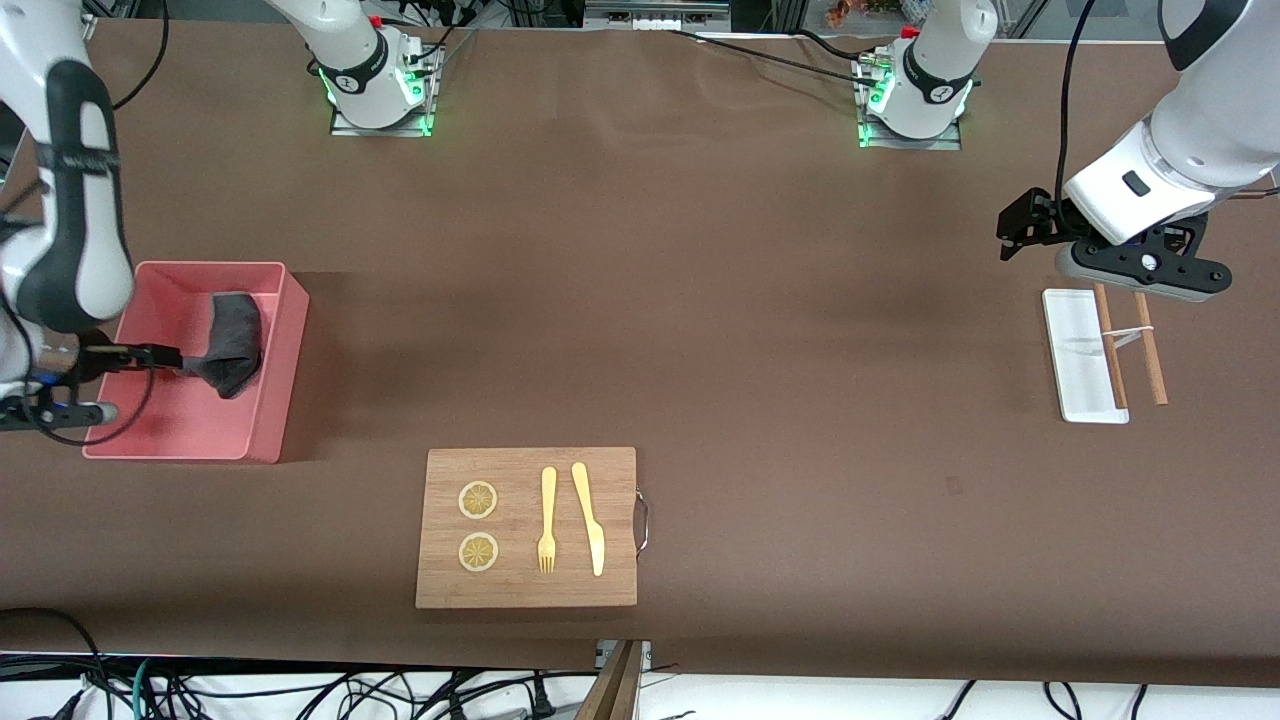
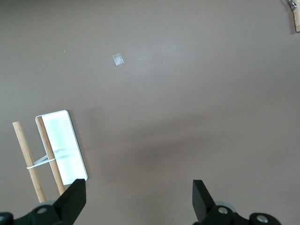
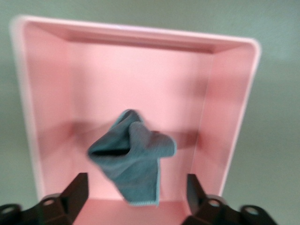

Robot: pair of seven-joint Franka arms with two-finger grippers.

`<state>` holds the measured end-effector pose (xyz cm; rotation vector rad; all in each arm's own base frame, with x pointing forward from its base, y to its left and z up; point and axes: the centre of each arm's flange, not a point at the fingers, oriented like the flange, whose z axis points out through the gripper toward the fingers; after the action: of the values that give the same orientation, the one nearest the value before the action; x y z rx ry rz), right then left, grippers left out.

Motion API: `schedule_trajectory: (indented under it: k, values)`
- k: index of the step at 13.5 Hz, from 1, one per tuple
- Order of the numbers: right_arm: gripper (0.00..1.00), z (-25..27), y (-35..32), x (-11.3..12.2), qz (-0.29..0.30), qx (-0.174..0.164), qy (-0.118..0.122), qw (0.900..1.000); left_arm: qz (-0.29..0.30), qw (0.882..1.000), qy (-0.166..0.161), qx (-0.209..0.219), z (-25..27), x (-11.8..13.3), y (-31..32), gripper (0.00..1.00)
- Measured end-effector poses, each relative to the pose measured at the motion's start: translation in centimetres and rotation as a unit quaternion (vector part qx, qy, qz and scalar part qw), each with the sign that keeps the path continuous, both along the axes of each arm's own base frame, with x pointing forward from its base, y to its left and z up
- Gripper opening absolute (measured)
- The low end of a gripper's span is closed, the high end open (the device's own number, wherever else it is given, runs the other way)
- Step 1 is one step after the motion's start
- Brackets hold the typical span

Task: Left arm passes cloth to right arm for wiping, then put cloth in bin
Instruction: 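Open the right gripper to drop the cloth into the bin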

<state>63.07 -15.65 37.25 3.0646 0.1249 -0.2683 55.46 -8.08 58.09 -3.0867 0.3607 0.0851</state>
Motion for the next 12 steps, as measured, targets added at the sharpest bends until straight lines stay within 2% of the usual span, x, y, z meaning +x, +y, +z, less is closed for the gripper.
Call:
schedule_trajectory:
  k: [4,7,10,12]
  values:
    - [1.00,10.2,4.5,-2.4,0.031,0.034,-0.027,0.999,0.000,1.000,0.000,0.000,0.0,0.0,0.0,1.00]
    - [1.00,16.0,7.1,-4.2,0.055,0.044,-0.061,0.996,0.000,1.000,0.000,0.000,0.0,0.0,0.0,1.00]
    - [1.00,21.4,7.0,-6.7,0.056,0.046,-0.100,0.992,0.000,1.000,0.000,0.000,0.0,0.0,0.0,1.00]
    - [1.00,22.8,7.0,-8.0,0.049,0.050,-0.096,0.993,0.000,1.000,0.000,0.000,0.0,0.0,0.0,1.00]
